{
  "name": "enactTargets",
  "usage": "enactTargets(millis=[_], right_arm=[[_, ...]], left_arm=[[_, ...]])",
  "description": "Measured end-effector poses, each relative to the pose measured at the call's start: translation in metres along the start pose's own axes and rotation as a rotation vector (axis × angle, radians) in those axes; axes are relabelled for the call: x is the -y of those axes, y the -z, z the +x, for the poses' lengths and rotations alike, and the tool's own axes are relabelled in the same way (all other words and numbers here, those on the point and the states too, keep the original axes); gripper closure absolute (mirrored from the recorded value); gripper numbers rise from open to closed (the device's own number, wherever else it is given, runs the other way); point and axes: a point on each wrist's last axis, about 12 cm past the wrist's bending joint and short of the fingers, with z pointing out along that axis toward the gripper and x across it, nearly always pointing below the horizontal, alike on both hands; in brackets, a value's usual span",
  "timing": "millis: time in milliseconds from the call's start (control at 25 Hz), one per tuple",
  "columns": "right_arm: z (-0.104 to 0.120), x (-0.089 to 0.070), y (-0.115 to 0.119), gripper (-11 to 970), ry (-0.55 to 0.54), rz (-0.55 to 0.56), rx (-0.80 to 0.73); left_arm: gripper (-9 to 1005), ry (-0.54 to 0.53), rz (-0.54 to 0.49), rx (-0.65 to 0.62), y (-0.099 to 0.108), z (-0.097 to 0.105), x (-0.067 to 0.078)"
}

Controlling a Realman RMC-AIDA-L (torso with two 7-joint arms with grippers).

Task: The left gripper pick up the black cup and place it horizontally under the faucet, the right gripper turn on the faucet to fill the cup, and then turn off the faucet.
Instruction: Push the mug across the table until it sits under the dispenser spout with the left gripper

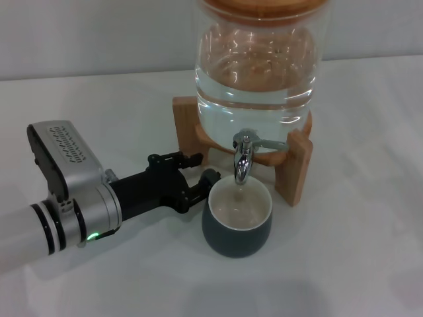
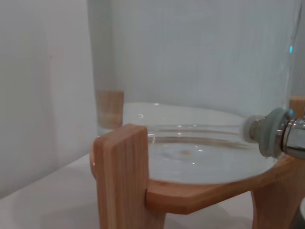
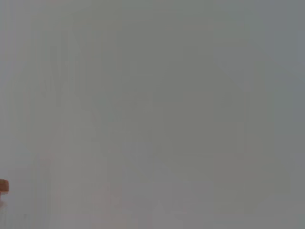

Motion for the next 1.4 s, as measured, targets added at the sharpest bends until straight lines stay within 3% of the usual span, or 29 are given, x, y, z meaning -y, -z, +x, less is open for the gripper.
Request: enactTargets(millis=[400,1000,1400], right_arm=[[0.0,-0.001,-0.003,192,-0.002,-0.005,0.004],[0.0,0.0,0.0,192,-0.002,0.0,0.001],[0.0,-0.001,0.001,192,-0.003,-0.002,0.0]], left_arm=[[480,0.016,0.003,-0.02,0.0,0.001,-0.002],[431,0.033,0.025,-0.042,0.007,0.009,0.002],[398,0.056,-0.012,-0.011,0.027,0.02,0.002]])
